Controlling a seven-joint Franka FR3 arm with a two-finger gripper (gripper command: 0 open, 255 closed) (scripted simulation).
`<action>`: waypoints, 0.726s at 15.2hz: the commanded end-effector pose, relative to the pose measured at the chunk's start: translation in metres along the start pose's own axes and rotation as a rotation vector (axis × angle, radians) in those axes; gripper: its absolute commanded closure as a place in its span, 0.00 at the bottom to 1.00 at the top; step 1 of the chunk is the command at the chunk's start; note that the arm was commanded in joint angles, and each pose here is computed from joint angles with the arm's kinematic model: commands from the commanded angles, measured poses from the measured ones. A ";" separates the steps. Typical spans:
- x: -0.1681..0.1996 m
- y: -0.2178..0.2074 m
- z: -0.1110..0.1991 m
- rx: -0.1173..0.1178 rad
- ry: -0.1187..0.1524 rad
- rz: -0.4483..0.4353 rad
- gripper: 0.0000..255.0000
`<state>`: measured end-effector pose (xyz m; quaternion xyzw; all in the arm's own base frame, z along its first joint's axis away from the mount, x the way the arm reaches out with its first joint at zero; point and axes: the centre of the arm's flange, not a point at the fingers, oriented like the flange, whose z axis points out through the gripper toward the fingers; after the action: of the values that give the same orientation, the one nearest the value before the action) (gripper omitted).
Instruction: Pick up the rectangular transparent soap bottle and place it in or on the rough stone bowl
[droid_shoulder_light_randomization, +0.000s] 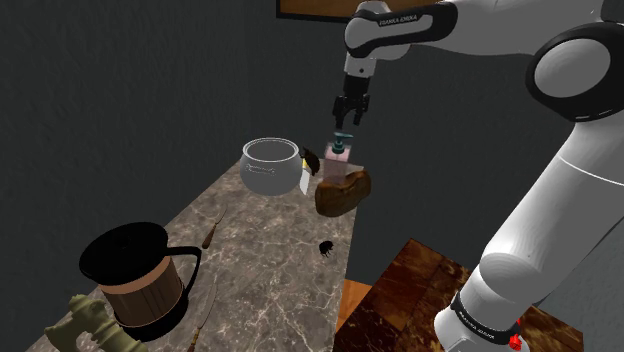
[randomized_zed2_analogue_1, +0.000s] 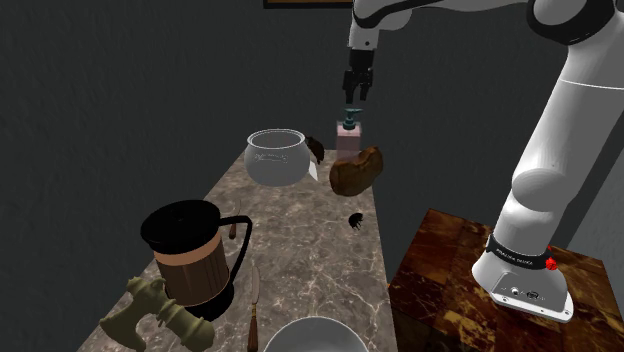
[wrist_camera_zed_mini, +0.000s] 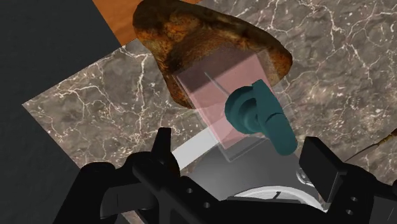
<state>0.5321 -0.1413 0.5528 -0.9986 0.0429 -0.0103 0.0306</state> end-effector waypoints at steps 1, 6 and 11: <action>0.000 0.000 -0.020 0.000 0.000 0.000 0.00; 0.000 0.000 -0.044 0.000 0.000 0.000 0.00; 0.000 0.000 -0.044 0.000 0.000 0.000 0.00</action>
<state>0.5306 -0.1442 0.5964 -0.9986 0.0429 -0.0101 0.0306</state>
